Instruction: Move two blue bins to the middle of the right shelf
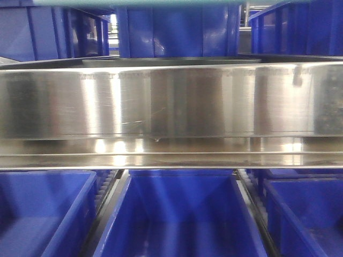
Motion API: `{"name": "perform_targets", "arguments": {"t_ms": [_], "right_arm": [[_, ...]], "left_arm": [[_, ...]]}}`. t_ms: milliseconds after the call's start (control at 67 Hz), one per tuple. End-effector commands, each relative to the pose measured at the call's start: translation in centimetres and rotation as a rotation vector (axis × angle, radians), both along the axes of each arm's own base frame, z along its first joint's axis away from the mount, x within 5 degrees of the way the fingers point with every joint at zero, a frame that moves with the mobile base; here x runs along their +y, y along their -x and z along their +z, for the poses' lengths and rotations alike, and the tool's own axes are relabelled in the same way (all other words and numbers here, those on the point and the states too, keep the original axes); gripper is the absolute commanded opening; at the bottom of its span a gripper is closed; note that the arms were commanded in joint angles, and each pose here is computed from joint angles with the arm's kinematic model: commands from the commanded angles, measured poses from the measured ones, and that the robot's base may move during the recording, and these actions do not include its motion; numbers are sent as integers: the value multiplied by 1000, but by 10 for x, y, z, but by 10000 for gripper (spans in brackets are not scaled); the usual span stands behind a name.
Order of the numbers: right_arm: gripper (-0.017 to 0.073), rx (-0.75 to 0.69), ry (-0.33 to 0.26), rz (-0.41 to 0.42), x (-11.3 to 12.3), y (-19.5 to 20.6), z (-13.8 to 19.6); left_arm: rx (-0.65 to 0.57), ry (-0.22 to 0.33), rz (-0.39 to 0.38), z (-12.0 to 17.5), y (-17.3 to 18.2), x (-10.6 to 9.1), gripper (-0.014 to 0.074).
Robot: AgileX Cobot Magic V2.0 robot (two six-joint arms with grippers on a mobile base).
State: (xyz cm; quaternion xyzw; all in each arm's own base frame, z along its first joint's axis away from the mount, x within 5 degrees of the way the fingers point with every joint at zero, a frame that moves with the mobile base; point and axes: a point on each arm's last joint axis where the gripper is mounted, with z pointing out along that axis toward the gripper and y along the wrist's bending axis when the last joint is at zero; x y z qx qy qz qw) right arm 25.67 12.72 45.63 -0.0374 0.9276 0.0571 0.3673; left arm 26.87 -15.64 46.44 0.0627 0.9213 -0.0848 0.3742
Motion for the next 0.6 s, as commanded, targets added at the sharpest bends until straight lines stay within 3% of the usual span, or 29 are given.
{"name": "perform_targets", "arguments": {"t_ms": [0, 254, 582], "right_arm": [[-166, -198, 3, 14, -4, -4, 25], [-166, -319, 20, 36, -5, -7, 37], [-166, -369, 15, 47, -4, -9, 41]], "left_arm": [[-124, 77, -53, 22, 4, -4, -111], [-249, 43, -82, 32, -1, -3, -111], [-301, 59, -99, 36, -3, -5, -111]]}}
